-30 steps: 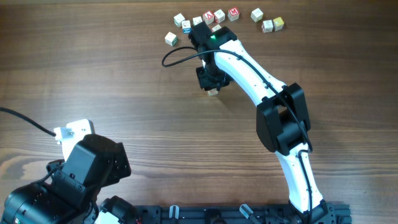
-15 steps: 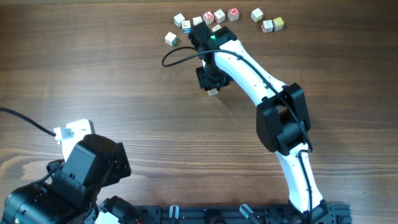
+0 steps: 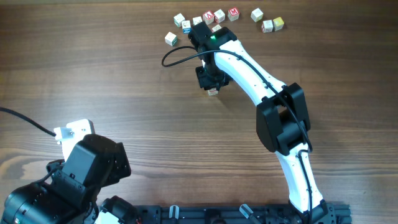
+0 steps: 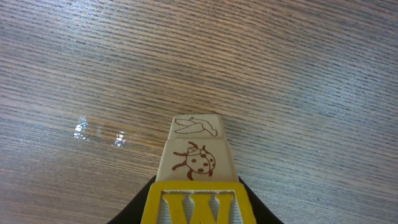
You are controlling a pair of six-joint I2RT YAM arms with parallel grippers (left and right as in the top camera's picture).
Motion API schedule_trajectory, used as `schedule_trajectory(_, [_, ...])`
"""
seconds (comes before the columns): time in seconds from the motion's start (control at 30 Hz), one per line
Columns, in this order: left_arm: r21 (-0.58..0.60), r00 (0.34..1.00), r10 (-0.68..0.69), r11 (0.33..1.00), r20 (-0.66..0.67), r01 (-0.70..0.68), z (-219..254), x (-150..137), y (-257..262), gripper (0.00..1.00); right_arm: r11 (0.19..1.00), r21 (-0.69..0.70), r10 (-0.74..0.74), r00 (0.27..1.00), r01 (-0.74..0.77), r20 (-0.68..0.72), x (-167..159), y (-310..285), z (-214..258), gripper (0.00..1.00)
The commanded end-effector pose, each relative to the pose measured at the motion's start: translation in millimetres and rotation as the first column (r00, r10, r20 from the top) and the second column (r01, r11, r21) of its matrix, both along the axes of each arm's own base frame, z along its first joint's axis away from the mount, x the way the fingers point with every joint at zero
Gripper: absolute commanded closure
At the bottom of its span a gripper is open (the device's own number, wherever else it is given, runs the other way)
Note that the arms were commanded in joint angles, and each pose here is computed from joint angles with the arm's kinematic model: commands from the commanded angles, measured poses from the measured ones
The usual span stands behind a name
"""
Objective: Form a tower
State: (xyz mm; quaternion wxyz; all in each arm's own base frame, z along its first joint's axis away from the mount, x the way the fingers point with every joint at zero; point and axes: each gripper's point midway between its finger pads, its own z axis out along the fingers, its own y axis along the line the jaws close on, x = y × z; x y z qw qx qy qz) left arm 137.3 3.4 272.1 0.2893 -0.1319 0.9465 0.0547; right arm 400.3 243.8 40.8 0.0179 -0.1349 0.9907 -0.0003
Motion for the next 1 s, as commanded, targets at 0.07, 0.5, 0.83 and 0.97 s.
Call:
schedule_trajectory(0.07, [-0.005,1.0,0.013,1.0,0.004,-0.013,0.2,0.4,0.7,0.0,1.0,0.021,0.016,1.0,-0.016,0.006,-2.4,-0.6,12.7,0.8])
schedule_trajectory(0.5, [-0.005,1.0,0.013,1.0,0.004,-0.013,0.2,0.4,0.7,0.0,1.0,0.019,0.016,1.0,-0.016,0.002,-3.3,-1.2,11.9,0.8])
schedule_trajectory(0.83, [-0.005,1.0,0.013,1.0,0.004,-0.013,0.2,0.4,0.7,0.0,1.0,0.017,0.016,1.0,-0.016,-0.001,-4.0,-1.6,11.7,0.8])
schedule_trajectory(0.97, [-0.005,1.0,0.013,1.0,0.004,-0.013,0.1,0.3,0.7,0.0,1.0,0.017,0.016,1.0,-0.016,-0.001,-4.1,-1.6,11.7,0.8])
